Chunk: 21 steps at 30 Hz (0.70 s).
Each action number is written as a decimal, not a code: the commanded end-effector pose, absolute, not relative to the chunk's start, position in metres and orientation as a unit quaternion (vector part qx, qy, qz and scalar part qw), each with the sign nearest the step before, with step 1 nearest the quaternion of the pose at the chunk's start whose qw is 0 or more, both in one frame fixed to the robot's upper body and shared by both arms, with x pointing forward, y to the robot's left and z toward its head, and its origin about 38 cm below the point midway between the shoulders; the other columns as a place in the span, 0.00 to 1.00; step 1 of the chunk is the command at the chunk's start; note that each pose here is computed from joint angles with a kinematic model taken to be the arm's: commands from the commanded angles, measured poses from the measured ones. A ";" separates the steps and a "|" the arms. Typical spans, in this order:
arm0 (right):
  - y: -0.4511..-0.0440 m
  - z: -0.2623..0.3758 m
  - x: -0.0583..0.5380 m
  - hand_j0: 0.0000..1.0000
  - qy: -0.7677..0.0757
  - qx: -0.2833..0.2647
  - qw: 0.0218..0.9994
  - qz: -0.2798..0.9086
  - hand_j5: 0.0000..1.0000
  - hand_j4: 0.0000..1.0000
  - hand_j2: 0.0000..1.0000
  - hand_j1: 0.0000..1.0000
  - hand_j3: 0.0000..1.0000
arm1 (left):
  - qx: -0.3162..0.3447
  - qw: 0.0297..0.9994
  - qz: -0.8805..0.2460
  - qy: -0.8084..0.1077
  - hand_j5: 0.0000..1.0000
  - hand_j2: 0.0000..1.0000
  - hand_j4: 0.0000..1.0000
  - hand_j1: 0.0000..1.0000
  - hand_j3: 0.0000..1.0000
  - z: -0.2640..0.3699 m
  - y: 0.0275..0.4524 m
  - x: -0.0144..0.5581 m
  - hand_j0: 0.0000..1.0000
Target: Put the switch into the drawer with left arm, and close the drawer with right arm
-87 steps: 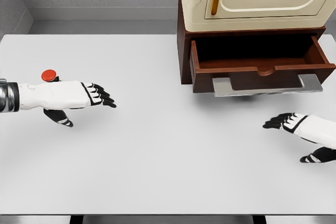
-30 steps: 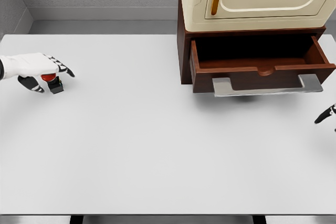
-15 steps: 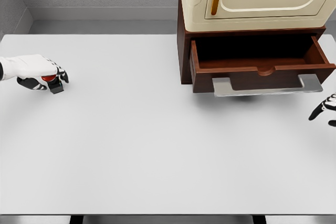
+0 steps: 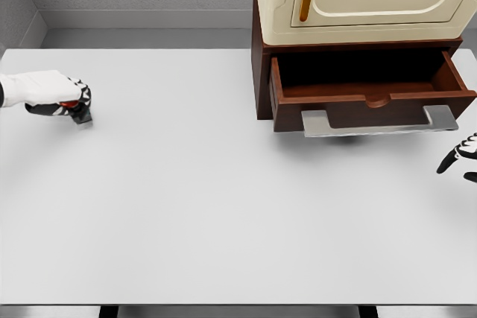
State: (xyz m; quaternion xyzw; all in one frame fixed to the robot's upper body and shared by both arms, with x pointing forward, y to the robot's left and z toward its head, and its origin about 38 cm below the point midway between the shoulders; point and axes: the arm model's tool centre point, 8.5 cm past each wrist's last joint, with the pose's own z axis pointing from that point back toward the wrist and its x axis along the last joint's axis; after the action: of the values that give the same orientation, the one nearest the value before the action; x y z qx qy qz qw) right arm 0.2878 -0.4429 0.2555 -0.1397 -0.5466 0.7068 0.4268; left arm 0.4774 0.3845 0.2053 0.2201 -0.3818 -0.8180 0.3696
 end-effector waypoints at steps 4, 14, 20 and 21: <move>-0.443 0.256 0.288 0.59 -0.548 -0.139 0.428 0.705 0.59 0.59 0.59 0.59 0.59 | 0.230 0.308 -0.825 -0.414 0.32 0.32 0.32 0.32 0.32 0.238 0.351 0.474 0.32; -0.443 0.256 0.288 0.59 -0.548 -0.139 0.428 0.705 0.59 0.59 0.59 0.59 0.59 | 0.214 0.200 -0.825 -0.483 0.32 0.32 0.32 0.32 0.32 0.272 0.271 0.461 0.32; -0.443 0.256 0.288 0.59 -0.548 -0.138 0.428 0.705 0.59 0.59 0.59 0.59 0.59 | 0.192 0.159 -0.817 -0.520 0.32 0.32 0.32 0.32 0.32 0.283 0.234 0.451 0.32; -0.442 0.257 0.288 0.59 -0.548 -0.139 0.427 0.706 0.59 0.59 0.59 0.59 0.59 | 0.187 0.160 -0.815 -0.526 0.32 0.32 0.32 0.32 0.32 0.284 0.233 0.450 0.32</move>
State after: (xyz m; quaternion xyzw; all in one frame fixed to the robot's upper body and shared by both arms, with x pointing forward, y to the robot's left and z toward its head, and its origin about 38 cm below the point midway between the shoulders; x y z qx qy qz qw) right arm 0.2879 -0.4429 0.2558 -0.1398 -0.5462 0.7073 0.4264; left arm 0.4542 0.2408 0.2804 0.1958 -0.5114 -0.8200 0.1665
